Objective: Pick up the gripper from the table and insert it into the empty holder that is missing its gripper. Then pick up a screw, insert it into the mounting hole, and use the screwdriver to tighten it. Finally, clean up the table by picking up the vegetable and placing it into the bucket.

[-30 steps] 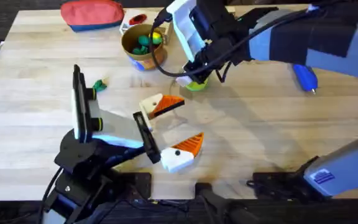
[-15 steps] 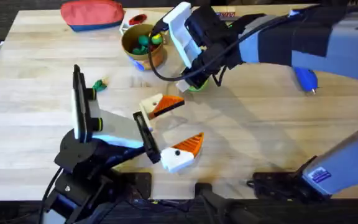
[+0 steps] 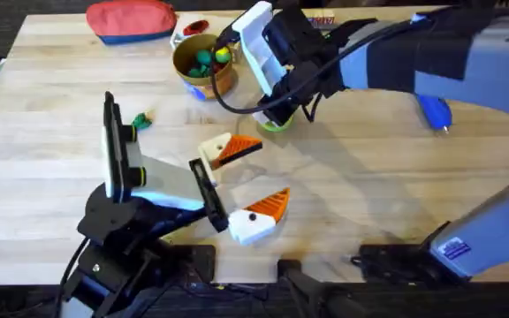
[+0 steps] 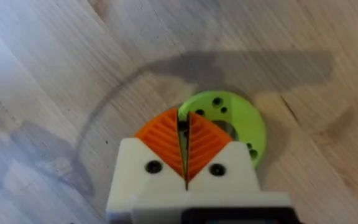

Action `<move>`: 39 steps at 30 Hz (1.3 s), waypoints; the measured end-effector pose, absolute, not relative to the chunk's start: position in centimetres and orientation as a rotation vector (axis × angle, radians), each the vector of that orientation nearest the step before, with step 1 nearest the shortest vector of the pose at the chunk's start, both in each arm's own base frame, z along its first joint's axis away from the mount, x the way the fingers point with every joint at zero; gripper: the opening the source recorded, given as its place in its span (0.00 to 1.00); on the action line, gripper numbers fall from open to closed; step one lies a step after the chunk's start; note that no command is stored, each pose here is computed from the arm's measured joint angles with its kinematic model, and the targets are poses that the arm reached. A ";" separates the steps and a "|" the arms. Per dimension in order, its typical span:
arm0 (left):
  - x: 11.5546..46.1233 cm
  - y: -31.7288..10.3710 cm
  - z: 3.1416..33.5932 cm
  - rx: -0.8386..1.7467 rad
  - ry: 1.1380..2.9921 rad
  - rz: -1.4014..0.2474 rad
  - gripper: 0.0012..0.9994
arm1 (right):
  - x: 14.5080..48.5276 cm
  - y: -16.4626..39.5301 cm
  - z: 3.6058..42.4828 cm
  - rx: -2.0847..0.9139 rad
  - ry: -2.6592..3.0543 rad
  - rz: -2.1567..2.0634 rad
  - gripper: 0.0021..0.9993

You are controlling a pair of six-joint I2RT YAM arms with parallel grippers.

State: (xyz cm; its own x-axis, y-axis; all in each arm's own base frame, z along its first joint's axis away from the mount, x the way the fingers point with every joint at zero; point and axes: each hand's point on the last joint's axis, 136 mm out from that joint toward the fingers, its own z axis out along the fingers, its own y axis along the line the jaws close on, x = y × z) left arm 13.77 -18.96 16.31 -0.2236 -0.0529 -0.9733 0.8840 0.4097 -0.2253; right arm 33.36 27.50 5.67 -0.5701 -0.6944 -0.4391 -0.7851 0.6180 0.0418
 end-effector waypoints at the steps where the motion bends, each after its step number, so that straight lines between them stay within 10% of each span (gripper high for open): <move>1: 13.8 -19.0 16.3 0.764 1.544 -1.045 0.99 | 33.3 27.5 5.7 -1.181 2.465 0.327 0.00; 21: 13.8 -19.0 16.3 0.764 1.543 -1.045 0.99 | 28.6 24.1 22.3 -1.077 2.200 0.371 0.00; 39: 13.4 -19.1 16.3 0.847 1.489 -0.999 0.99 | 20.1 30.1 26.1 -1.148 2.193 0.604 0.00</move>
